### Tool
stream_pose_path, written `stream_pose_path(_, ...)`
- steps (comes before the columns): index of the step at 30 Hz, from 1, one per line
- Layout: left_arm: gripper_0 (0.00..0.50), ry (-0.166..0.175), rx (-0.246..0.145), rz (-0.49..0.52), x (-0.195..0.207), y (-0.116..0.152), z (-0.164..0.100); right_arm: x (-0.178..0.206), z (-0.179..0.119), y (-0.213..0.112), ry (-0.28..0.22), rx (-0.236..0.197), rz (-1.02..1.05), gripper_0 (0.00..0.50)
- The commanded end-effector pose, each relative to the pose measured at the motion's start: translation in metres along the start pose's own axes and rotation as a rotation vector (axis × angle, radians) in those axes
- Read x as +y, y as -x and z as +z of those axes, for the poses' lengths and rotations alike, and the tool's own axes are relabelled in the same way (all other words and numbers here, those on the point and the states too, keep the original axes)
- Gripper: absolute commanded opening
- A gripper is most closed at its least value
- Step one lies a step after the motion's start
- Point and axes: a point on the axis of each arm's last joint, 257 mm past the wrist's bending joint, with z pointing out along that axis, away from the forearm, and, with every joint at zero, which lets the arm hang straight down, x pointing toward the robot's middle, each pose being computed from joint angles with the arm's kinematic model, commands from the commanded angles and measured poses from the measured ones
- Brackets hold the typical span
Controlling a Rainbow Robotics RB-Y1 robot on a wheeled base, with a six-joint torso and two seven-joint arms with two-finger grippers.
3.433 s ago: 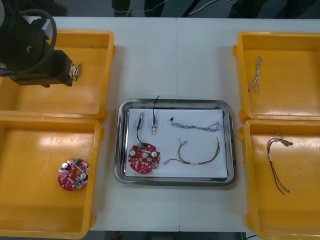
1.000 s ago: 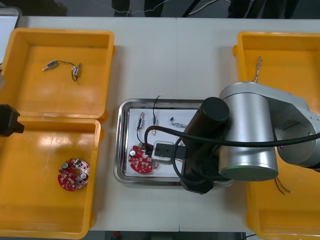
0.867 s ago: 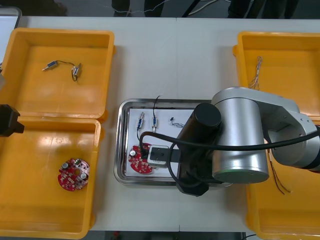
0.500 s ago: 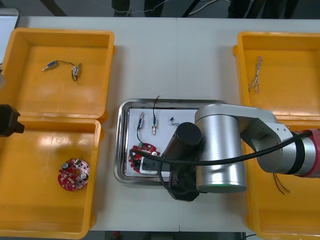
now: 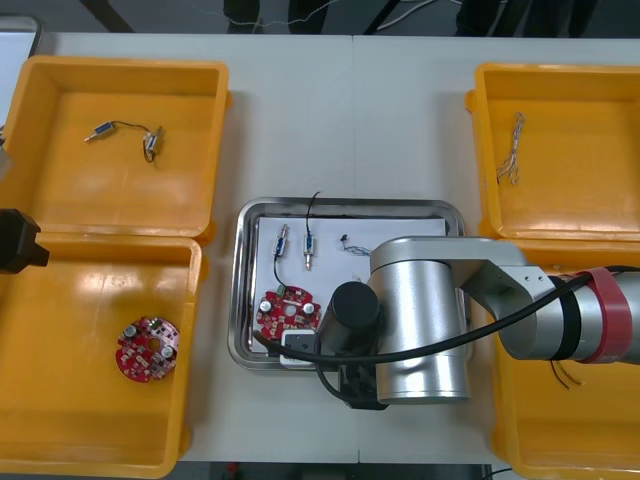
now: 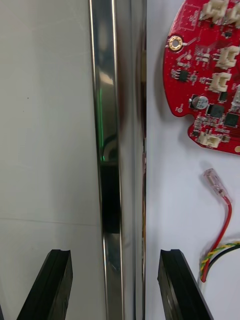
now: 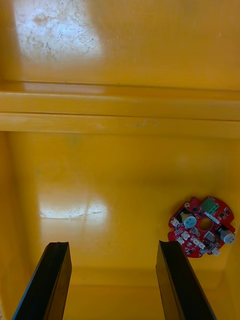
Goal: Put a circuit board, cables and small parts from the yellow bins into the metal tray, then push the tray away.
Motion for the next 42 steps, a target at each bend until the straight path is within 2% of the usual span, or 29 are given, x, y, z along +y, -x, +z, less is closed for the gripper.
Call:
stream_pose_path(1, 0.5, 0.003, -0.034, 0.059, 0.003, 0.003, -0.007, 0.0, -0.001, 0.019, -0.015, -0.017, -0.054, 0.5)
stream_pose_path(9, 0.5, 0.003, -0.034, 0.059, 0.003, 0.003, -0.007, 0.001, 0.01, 0.025, -0.014, -0.006, -0.046, 0.5)
stream_pose_path(28, 0.5, 0.003, -0.034, 0.059, 0.003, 0.003, -0.007, -0.006, 0.016, 0.024, -0.056, -0.005, -0.043, 0.5)
stream_pose_path(29, 0.5, 0.003, -0.034, 0.059, 0.003, 0.003, -0.007, -0.005, 0.016, 0.023, -0.055, -0.004, -0.044, 0.458)
stream_pose_path(31, 0.5, 0.003, -0.034, 0.059, 0.003, 0.003, -0.007, -0.006, 0.016, 0.022, -0.056, -0.002, -0.043, 0.412)
stream_pose_path(32, 0.5, 0.003, -0.034, 0.059, 0.003, 0.003, -0.007, -0.007, 0.016, 0.021, -0.056, -0.001, -0.04, 0.312)
stream_pose_path(33, 0.5, 0.003, -0.034, 0.059, 0.003, 0.003, -0.007, -0.006, 0.016, 0.021, -0.056, 0.0, -0.042, 0.26)
stream_pose_path(34, 0.5, 0.003, -0.034, 0.059, 0.003, 0.003, -0.007, -0.005, 0.017, 0.02, -0.052, 0.001, -0.037, 0.155)
stream_pose_path(35, 0.5, 0.003, -0.034, 0.059, 0.003, 0.003, -0.007, -0.005, 0.017, 0.02, -0.051, 0.002, -0.036, 0.101)
stream_pose_path(36, 0.5, 0.003, -0.034, 0.059, 0.003, 0.003, -0.007, -0.005, 0.017, 0.019, -0.048, 0.003, -0.036, 0.086)
stream_pose_path(38, 0.5, 0.003, -0.034, 0.059, 0.003, 0.003, -0.007, -0.005, 0.017, 0.019, -0.049, 0.003, -0.034, 0.023)
stream_pose_path(40, 0.5, 0.003, -0.034, 0.059, 0.003, 0.003, -0.007, -0.005, 0.017, 0.02, -0.05, 0.002, -0.035, 0.0)
stream_pose_path(42, 0.5, 0.003, -0.034, 0.059, 0.003, 0.003, -0.007, -0.006, 0.017, 0.019, -0.053, 0.003, -0.036, 0.0)
